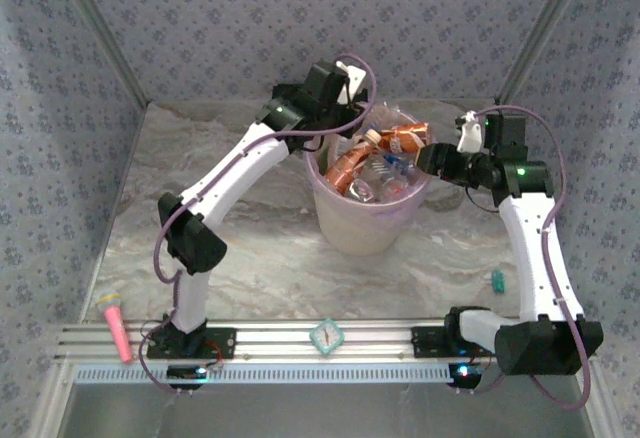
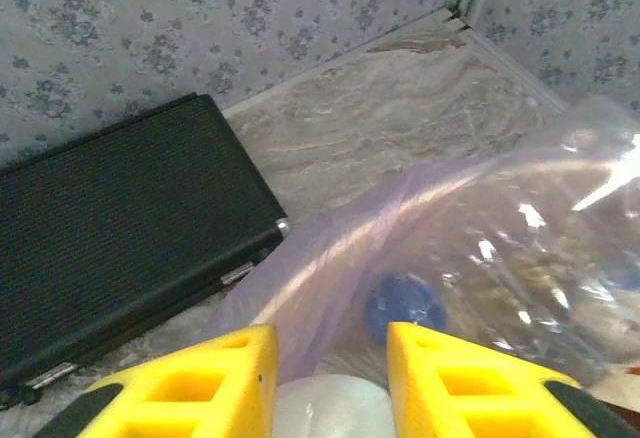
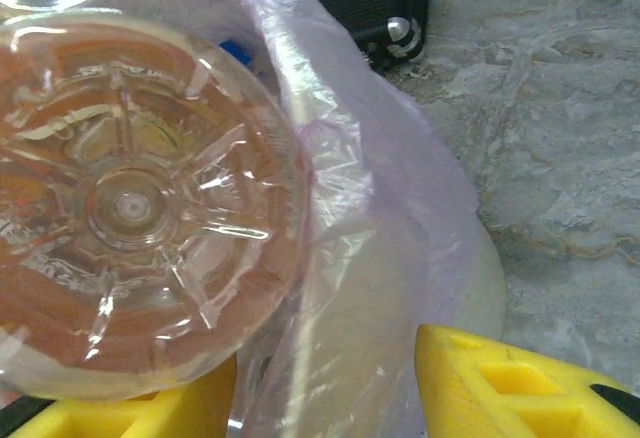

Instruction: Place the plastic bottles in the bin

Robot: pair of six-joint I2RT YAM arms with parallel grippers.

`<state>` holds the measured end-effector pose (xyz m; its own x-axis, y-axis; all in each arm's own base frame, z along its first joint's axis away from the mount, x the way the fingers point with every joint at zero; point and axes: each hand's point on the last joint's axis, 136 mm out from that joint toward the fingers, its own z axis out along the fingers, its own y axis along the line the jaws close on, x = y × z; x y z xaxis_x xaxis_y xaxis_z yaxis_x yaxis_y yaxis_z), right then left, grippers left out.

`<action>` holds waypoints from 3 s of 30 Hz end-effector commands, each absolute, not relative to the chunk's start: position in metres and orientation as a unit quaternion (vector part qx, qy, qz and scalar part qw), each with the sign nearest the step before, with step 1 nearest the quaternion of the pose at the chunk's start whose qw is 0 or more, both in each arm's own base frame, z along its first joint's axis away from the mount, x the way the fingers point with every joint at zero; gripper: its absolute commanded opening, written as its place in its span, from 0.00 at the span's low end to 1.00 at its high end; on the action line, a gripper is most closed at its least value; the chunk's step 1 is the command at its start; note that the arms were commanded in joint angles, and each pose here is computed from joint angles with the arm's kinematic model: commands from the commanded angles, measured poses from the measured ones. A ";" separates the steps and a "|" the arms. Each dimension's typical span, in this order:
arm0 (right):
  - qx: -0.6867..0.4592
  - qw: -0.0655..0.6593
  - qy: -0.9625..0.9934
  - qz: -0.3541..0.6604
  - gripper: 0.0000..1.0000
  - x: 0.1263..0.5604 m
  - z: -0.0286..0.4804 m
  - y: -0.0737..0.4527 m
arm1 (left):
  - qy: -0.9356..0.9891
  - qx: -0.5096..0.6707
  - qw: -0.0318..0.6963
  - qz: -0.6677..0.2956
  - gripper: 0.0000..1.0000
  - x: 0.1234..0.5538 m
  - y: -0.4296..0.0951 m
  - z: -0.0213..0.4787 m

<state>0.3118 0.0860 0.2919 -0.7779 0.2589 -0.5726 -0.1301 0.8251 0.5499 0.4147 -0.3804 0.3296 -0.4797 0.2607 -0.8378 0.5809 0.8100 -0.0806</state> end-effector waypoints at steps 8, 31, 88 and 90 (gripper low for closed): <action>0.024 0.383 0.884 0.268 0.56 0.290 0.350 0.074 | 0.803 0.212 0.516 -0.210 0.63 0.395 -0.336 0.430; -0.035 0.379 0.875 0.298 0.33 0.335 0.344 0.133 | 0.841 0.073 0.477 -0.244 0.76 0.333 -0.200 0.373; 0.113 0.491 0.852 -0.142 0.99 0.389 0.101 -0.047 | 0.839 -0.157 0.508 0.113 1.00 0.390 0.069 0.105; 0.106 0.511 0.841 -0.144 0.99 0.387 0.107 -0.047 | 0.838 -0.156 0.513 0.103 1.00 0.391 0.066 0.105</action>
